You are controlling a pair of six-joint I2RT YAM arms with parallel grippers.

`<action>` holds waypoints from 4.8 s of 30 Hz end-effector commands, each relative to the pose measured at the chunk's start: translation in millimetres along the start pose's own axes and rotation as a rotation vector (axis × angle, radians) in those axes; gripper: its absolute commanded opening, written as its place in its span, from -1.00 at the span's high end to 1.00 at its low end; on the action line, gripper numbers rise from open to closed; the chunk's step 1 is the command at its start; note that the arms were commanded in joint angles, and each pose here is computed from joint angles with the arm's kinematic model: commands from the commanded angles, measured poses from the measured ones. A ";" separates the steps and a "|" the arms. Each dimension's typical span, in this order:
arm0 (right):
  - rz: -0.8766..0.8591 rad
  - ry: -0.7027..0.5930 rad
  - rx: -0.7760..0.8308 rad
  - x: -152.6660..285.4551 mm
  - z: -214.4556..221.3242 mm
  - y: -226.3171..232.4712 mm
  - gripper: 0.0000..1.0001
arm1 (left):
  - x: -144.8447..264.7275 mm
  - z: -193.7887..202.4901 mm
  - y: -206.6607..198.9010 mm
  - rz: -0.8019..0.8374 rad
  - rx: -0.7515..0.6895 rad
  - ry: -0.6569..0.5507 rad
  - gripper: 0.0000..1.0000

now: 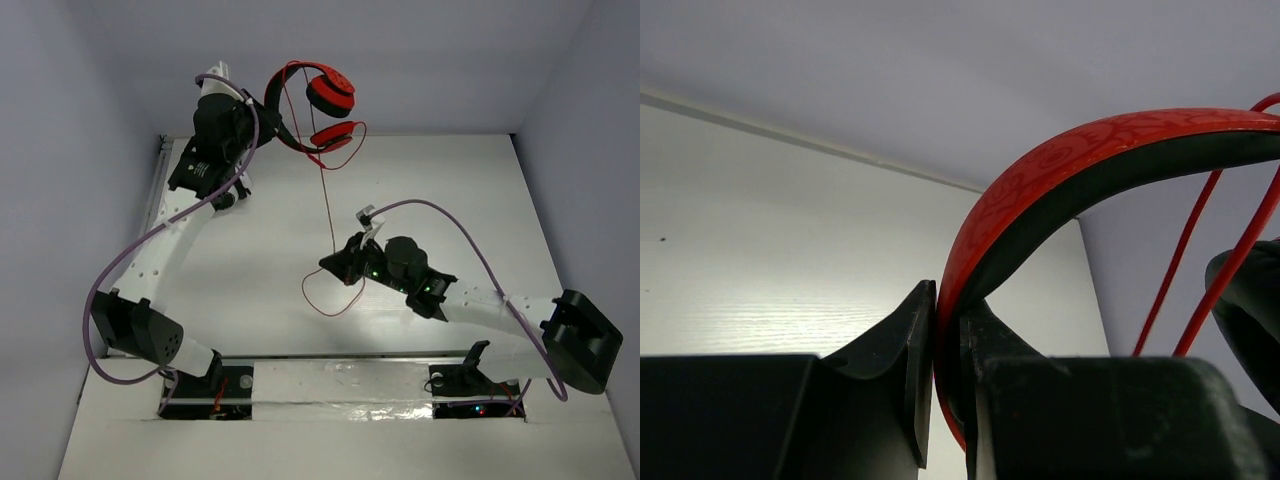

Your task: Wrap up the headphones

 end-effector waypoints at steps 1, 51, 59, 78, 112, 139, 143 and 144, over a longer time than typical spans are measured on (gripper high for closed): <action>-0.048 0.044 -0.010 -2.0 2.2 20.2 1.00 | 3.6 -36.6 -11.9 0.026 0.016 -0.191 1.00; 0.445 0.269 0.260 52.0 -65.7 -6.2 1.00 | 66.8 194.7 140.2 -0.403 -0.917 0.488 1.00; 0.573 0.398 0.344 73.6 -50.6 -28.4 1.00 | 78.1 183.9 134.6 -0.395 -0.947 0.502 1.00; 0.984 0.304 0.321 96.6 -70.5 -82.3 0.97 | 77.1 166.5 93.5 -0.230 -0.942 0.467 1.00; 0.428 -0.172 0.074 34.8 -78.2 -108.0 0.07 | 103.9 96.0 -39.1 0.415 -0.530 0.430 1.00; 0.314 -0.090 0.001 30.1 -16.7 -105.9 0.04 | 99.9 42.2 -84.8 0.460 -0.383 0.314 1.00; 0.335 -0.097 0.004 26.1 -18.8 -113.2 0.01 | 99.9 40.1 -85.0 0.466 -0.377 0.313 1.00; 0.329 -0.090 0.004 24.4 -18.5 -112.9 0.01 | 100.4 39.7 -85.2 0.465 -0.377 0.311 1.00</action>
Point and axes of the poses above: each gripper's point midway between its finger pads, its own x axis back along the fingers, its own y axis along the line the jaws close on, z = x × y, the point moved 3 cm from there along x, back along the fingers, and after that the axes turned 12 degrees about x, right-handed, at the moved point
